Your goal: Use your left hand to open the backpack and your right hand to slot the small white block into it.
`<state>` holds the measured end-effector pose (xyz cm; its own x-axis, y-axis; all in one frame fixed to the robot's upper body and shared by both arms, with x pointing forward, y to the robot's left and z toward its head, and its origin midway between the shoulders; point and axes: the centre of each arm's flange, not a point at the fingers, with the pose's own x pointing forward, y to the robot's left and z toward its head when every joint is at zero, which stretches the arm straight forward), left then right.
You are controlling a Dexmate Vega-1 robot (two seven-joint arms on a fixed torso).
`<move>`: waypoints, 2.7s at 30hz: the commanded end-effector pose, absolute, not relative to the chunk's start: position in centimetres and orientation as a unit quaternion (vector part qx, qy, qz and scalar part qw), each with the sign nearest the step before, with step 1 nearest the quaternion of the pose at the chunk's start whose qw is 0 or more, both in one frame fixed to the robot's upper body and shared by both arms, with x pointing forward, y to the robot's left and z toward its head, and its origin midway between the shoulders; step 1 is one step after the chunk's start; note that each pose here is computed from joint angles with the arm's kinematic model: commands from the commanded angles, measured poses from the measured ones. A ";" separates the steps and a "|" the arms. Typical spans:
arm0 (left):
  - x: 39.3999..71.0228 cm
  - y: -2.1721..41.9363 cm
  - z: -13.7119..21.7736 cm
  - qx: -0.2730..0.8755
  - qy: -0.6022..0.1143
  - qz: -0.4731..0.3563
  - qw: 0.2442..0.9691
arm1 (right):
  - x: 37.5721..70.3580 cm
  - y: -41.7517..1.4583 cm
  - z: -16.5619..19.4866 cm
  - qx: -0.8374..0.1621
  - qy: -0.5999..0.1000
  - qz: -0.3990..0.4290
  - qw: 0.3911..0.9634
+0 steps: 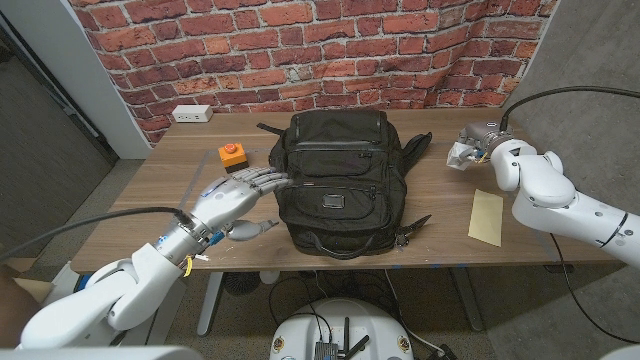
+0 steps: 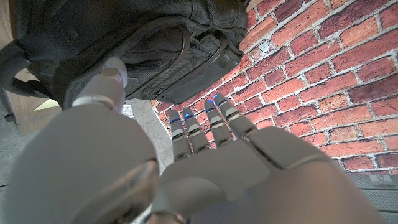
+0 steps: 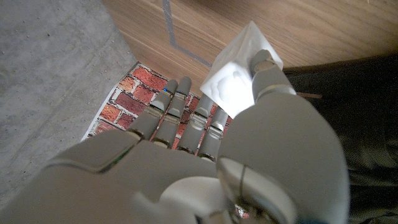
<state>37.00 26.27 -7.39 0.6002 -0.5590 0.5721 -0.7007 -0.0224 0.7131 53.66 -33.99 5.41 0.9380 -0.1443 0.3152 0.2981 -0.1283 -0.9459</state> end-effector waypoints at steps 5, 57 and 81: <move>36.1 24.1 -8.6 0.729 -0.442 0.103 0.512 | 53.3 -34.2 5.1 -0.726 -0.058 -0.177 0.662; 37.3 22.5 -11.7 0.759 -0.434 0.147 0.462 | 52.7 -33.5 4.2 -0.708 -0.072 -0.195 0.675; 39.2 22.0 -11.8 0.749 -0.445 0.157 0.464 | 52.7 -33.5 3.9 -0.705 -0.074 -0.196 0.678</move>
<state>38.48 22.23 -11.63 0.5611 -0.5192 0.6447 -0.8095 -0.1816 0.5583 52.68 -33.55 4.05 0.9128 -0.1604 0.3756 0.3686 -0.0721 -0.9268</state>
